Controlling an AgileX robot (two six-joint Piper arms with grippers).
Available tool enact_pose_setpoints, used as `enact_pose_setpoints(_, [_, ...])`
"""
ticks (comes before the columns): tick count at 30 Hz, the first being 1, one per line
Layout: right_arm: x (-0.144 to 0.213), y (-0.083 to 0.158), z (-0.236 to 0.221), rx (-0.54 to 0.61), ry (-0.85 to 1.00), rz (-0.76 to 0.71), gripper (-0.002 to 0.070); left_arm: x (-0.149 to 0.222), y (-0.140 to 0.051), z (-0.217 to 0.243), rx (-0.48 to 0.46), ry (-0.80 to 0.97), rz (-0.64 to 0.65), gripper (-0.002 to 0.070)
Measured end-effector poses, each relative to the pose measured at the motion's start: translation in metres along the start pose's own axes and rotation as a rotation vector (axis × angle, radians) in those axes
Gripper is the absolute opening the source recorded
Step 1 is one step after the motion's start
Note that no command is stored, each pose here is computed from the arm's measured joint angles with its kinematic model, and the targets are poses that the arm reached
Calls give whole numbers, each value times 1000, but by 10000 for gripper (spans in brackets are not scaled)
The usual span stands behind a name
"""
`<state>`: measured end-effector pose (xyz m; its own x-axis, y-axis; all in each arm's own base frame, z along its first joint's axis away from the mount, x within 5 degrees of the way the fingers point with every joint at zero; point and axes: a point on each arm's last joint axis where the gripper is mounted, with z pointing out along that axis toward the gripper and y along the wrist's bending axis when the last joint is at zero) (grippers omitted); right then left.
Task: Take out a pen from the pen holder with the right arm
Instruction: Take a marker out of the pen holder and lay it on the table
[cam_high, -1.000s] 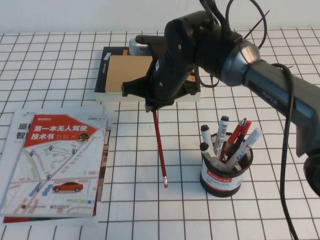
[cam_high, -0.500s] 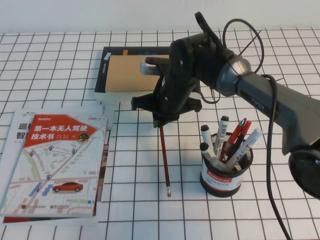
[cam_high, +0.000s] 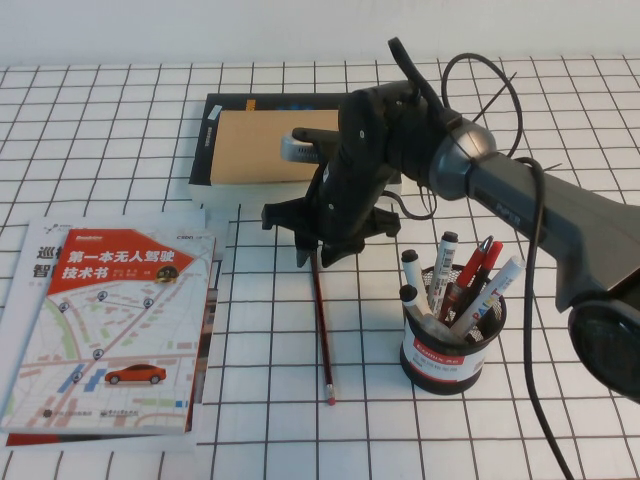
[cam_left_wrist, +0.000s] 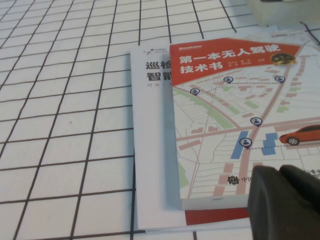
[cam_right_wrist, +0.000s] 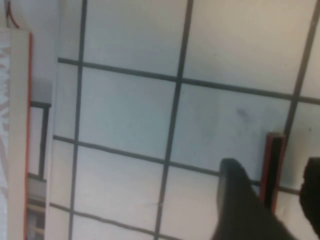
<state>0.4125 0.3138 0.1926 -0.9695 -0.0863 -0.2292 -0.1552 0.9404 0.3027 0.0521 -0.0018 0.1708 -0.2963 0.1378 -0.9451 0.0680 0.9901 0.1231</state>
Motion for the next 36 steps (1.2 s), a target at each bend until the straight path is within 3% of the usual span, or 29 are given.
enact_pose_setpoints(4, [0,0,0,-1,0,1,320,0,0,0,0,0,0,-4])
enact_pose_setpoints(10, [-5,7,-45,-11,-89,-30,337,0,0,0,0,0,0,-4])
enact_pose_setpoints(14, [-2,16,-118,-29,-206,-107,275,0,0,0,0,0,0,-4])
enact_pose_setpoints(21, [30,28,-221,-25,-313,-305,43,0,0,0,0,0,0,-4])
enact_pose_setpoints(23, [37,30,-239,-28,-343,-345,12,0,0,0,0,0,0,-4])
enact_pose_setpoints(31, [80,19,-281,26,-369,-417,-13,0,0,0,0,0,0,-4])
enact_pose_setpoints(36, [125,-8,-309,45,-363,-423,-14,0,0,0,0,0,0,-4])
